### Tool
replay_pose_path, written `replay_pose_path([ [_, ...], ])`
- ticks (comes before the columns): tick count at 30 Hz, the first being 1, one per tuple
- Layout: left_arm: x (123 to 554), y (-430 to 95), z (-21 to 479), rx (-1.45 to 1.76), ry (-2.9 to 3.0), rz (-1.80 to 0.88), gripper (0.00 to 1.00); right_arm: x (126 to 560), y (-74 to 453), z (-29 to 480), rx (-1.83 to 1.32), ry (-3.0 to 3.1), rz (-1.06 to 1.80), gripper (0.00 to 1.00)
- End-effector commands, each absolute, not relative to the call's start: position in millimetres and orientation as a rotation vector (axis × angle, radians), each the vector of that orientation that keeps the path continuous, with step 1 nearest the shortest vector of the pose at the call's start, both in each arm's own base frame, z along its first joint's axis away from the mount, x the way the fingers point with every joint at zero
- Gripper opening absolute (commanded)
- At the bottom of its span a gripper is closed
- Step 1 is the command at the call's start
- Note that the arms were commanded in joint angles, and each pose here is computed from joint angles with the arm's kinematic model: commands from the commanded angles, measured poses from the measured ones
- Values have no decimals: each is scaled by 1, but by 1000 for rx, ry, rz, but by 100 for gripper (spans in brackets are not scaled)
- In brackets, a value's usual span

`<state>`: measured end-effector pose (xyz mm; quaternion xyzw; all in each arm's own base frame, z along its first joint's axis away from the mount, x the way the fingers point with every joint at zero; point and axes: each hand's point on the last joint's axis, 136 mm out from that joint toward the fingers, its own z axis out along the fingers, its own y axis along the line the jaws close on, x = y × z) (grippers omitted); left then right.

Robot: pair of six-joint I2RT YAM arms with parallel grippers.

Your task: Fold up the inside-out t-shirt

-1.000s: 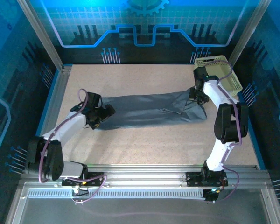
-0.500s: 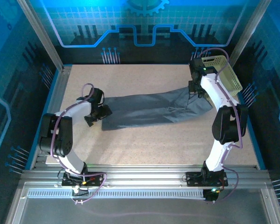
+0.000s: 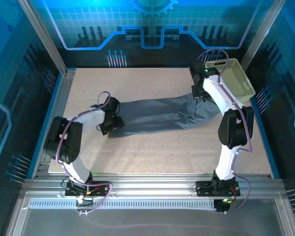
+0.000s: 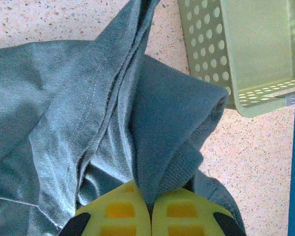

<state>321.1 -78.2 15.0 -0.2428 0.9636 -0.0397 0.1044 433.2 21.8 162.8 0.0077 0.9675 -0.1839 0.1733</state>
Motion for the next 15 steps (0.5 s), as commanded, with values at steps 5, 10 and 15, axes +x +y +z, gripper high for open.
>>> replay_pose_path([
  [5, 299, -81, 13, -719, 2856, -102, 73, 433, 14, 166, 52, 2752, -566, 0],
  [10, 300, -56, 7, -807, 2844, -70, 73, 423, -2, 135, 214, 2825, -397, 0],
  [15, 300, -32, 3, -880, 2826, -59, 73, 415, -19, 93, 388, 2880, -184, 1],
])
